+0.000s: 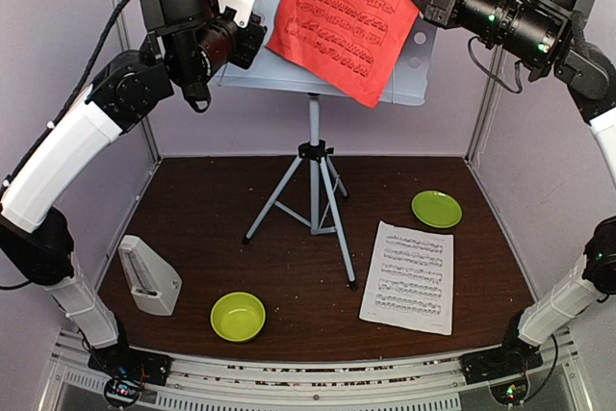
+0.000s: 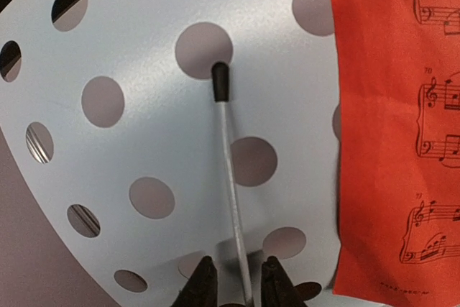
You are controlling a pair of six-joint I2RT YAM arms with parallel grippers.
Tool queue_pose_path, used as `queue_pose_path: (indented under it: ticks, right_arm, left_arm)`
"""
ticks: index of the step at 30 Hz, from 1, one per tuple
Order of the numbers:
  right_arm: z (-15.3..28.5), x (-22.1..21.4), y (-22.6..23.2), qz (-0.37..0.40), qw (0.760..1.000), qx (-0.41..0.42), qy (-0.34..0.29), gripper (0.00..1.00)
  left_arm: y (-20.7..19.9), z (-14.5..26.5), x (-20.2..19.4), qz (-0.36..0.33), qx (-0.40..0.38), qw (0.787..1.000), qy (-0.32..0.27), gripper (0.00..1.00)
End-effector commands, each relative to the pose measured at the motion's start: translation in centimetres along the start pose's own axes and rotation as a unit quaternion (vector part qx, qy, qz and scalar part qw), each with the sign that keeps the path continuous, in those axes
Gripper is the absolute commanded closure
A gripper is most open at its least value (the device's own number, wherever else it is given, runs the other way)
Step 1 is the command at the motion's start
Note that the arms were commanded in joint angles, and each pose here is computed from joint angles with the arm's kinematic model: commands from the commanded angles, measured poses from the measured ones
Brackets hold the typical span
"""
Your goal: Set up the instrument practice props
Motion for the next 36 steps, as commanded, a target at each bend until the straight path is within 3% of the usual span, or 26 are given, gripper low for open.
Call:
queue_pose_path:
  ticks: [1, 4, 5, 8, 15, 21, 36]
  right_arm:
    - [0.5, 0.9, -0.1, 0.008, 1.0, -0.005, -0.018, 1.0]
    - [0.5, 0.8, -0.1, 0.013, 1.0, -0.006, -0.016, 1.0]
    - [0.5, 0.7, -0.2, 0.015, 1.0, -0.007, -0.015, 1.0]
    - [0.4, 0.7, -0.3, 0.018, 1.0, -0.011, -0.017, 1.0]
    - [-0.6, 0.6, -0.3, 0.039, 0.999, -0.013, -0.02, 1.0]
    - [-2.1, 0.4, 0.0, 0.086, 0.996, -0.003, -0.018, 1.0]
    - [-6.1, -0.5, 1.3, 0.105, 0.992, 0.055, -0.051, 1.0]
  left_arm:
    - [1.7, 0.1, 0.4, 0.021, 0.032, 0.999, 0.003, 0.83]
    - [2.3, 0.7, 0.9, 0.048, 0.022, 0.998, -0.029, 0.99]
    - [2.5, 0.9, 1.0, 0.057, 0.018, 0.997, -0.044, 1.0]
    - [3.1, 1.8, 1.2, 0.075, 0.011, 0.994, -0.085, 1.0]
    - [1.7, 2.8, 2.0, 0.044, -0.044, 0.984, -0.168, 1.0]
    - [1.2, 2.9, 2.0, 0.033, -0.056, 0.981, -0.183, 1.0]
    - [0.3, 3.5, 0.6, 0.028, -0.088, 0.972, -0.217, 1.0]
Point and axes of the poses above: each gripper's point midway between its finger pads, its own z axis back along the fingers, its own y axis along the line the jaws close on, x = y × z, the point moved 6 cm from there along z, back along the fingers, and after that the axes turned 12 degrees about -z, right-handed, at the moved point
